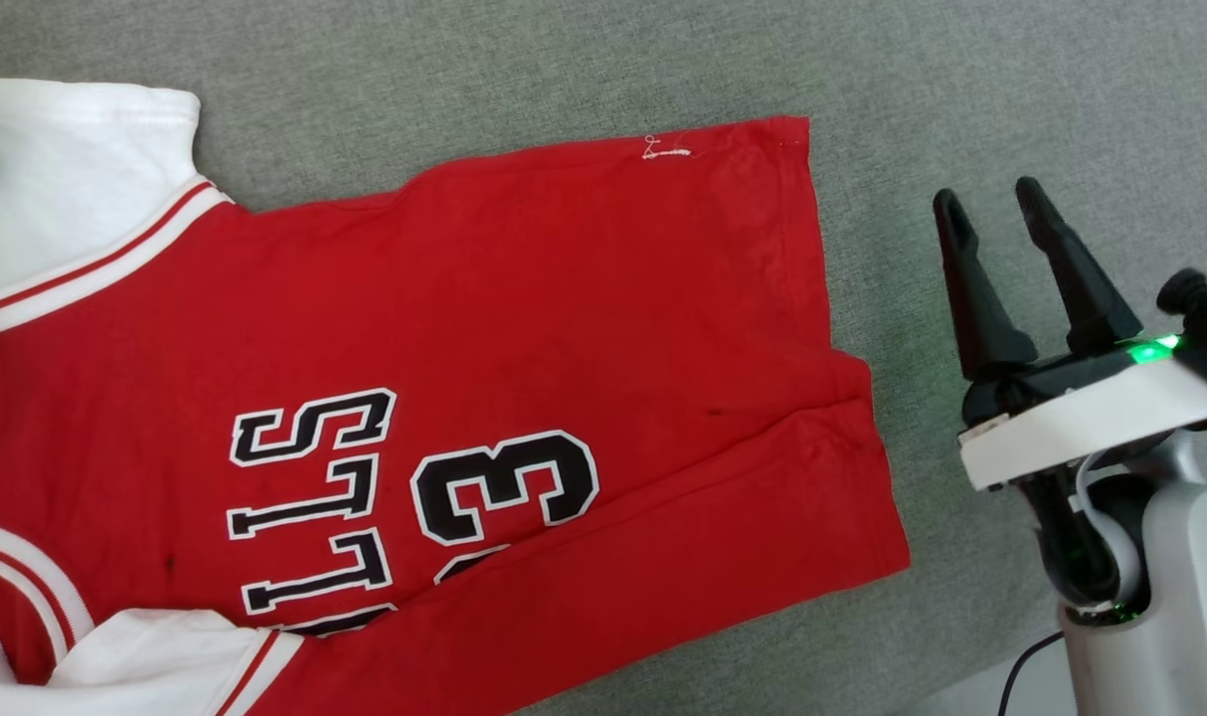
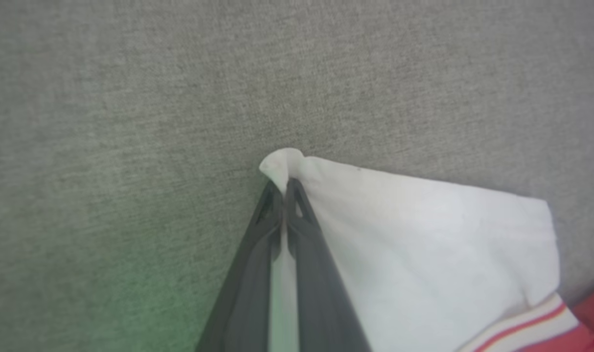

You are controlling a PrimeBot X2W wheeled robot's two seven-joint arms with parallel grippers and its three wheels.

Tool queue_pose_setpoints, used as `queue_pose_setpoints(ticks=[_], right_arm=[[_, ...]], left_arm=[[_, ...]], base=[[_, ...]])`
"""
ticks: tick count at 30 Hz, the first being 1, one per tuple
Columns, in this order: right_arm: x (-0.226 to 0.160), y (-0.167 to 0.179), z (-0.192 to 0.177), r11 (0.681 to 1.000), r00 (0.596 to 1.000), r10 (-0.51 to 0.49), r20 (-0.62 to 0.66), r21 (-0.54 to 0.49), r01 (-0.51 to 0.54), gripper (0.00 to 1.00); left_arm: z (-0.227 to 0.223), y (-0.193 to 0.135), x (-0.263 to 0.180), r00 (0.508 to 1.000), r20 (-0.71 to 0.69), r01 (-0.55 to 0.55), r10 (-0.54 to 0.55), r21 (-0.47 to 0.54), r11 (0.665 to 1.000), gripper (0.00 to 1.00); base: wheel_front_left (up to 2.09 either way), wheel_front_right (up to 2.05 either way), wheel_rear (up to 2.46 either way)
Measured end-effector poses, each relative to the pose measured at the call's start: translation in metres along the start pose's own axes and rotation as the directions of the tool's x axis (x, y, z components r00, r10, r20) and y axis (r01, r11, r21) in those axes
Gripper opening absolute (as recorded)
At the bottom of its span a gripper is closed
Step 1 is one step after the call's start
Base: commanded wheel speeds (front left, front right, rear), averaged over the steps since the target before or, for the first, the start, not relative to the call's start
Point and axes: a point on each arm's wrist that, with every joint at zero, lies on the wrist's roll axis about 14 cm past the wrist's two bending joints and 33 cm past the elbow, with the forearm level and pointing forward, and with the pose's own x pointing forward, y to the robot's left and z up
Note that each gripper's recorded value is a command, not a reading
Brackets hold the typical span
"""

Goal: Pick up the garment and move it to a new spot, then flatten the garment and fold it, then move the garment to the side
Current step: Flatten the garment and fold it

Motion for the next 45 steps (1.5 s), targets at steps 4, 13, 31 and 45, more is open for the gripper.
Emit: queue_pose_setpoints(ticks=[4, 13, 31, 45], right_arm=[[0.004, -0.004, -0.006, 0.999, 0.999, 0.003, -0.049, 0.035, -0.001, 1.0], [0.039, 0.011, -0.023, 0.992, 0.932, 0.124, -0.342, 0.076, -0.104, 1.0], [0.082, 0.068, -0.065, 0.962, 0.651, 0.229, -0.723, 0.067, -0.264, 0.46], [0.077, 0.077, -0.047, 0.955, 0.676, 0.236, -0.698, 0.036, -0.295, 0.0]], left_arm=[[0.001, 0.0, -0.005, 1.0, 0.023, 0.01, -0.01, -0.013, 1.0, 0.0], [0.01, -0.004, -0.031, 0.988, 0.149, 0.037, -0.038, 0.01, 0.999, 0.0], [0.019, 0.013, -0.076, 0.943, 0.333, -0.012, -0.017, 0.084, 0.996, 0.0], [0.025, 0.007, -0.099, 0.905, 0.422, 0.0, -0.042, 0.1, 0.995, 0.0]], base=[[0.0, 0.0, 0.0], [0.0, 0.0, 0.0], [0.0, 0.0, 0.0], [0.0, 0.0, 0.0]])
